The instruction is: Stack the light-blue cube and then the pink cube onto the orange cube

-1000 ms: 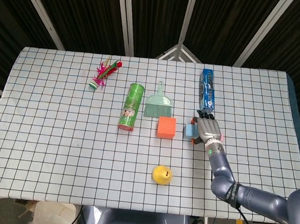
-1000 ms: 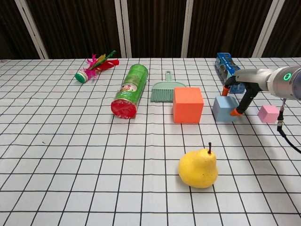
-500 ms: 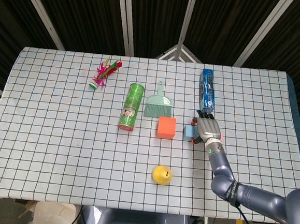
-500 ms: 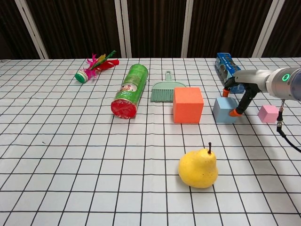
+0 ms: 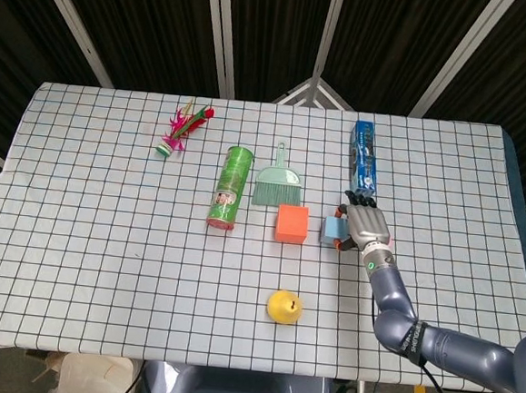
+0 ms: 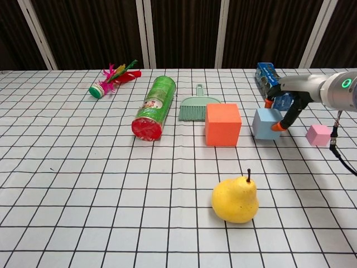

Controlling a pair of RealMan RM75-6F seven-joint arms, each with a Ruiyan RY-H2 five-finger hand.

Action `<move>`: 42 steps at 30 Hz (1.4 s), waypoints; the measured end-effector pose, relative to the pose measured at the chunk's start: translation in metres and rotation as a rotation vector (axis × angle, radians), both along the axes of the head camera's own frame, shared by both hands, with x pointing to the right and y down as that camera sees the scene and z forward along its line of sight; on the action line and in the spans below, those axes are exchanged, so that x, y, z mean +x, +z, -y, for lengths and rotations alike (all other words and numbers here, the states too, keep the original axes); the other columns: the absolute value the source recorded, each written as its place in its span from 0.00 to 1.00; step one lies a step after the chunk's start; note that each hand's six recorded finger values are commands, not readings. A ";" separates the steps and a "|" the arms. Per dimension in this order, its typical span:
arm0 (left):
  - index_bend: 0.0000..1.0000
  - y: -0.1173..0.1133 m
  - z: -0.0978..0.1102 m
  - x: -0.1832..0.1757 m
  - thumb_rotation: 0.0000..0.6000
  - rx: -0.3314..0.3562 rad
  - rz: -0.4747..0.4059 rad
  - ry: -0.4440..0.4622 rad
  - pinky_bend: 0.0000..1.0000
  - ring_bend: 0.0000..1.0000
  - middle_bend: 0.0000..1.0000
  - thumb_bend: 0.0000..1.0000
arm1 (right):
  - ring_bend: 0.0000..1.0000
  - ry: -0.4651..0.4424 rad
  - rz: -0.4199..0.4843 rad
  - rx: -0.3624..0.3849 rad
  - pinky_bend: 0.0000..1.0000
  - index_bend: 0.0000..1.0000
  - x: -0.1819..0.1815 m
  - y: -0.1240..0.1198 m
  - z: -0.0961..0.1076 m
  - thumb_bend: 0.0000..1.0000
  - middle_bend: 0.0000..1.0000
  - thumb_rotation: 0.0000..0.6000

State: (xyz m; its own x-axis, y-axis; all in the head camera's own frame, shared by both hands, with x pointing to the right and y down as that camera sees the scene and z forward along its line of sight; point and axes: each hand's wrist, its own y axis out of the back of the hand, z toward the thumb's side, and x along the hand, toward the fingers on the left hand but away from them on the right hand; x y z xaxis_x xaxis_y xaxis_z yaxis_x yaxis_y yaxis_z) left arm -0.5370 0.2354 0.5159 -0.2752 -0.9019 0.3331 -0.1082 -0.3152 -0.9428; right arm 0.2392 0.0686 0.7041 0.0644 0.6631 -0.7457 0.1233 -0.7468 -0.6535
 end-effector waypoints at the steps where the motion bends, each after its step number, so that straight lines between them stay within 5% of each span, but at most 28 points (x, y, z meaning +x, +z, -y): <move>1: 0.12 0.000 0.000 0.000 1.00 -0.001 -0.002 0.001 0.00 0.00 0.00 0.16 | 0.01 0.000 -0.002 0.005 0.05 0.43 0.000 -0.003 0.001 0.41 0.04 1.00; 18: 0.12 0.000 0.001 -0.001 1.00 -0.008 -0.041 0.018 0.00 0.00 0.00 0.16 | 0.01 -0.059 -0.035 0.094 0.04 0.43 -0.033 -0.056 0.026 0.41 0.04 1.00; 42: 0.12 -0.001 0.002 -0.004 1.00 -0.015 -0.062 0.020 0.00 0.00 0.00 0.16 | 0.01 -0.108 -0.073 0.075 0.04 0.43 -0.089 -0.065 0.020 0.41 0.04 1.00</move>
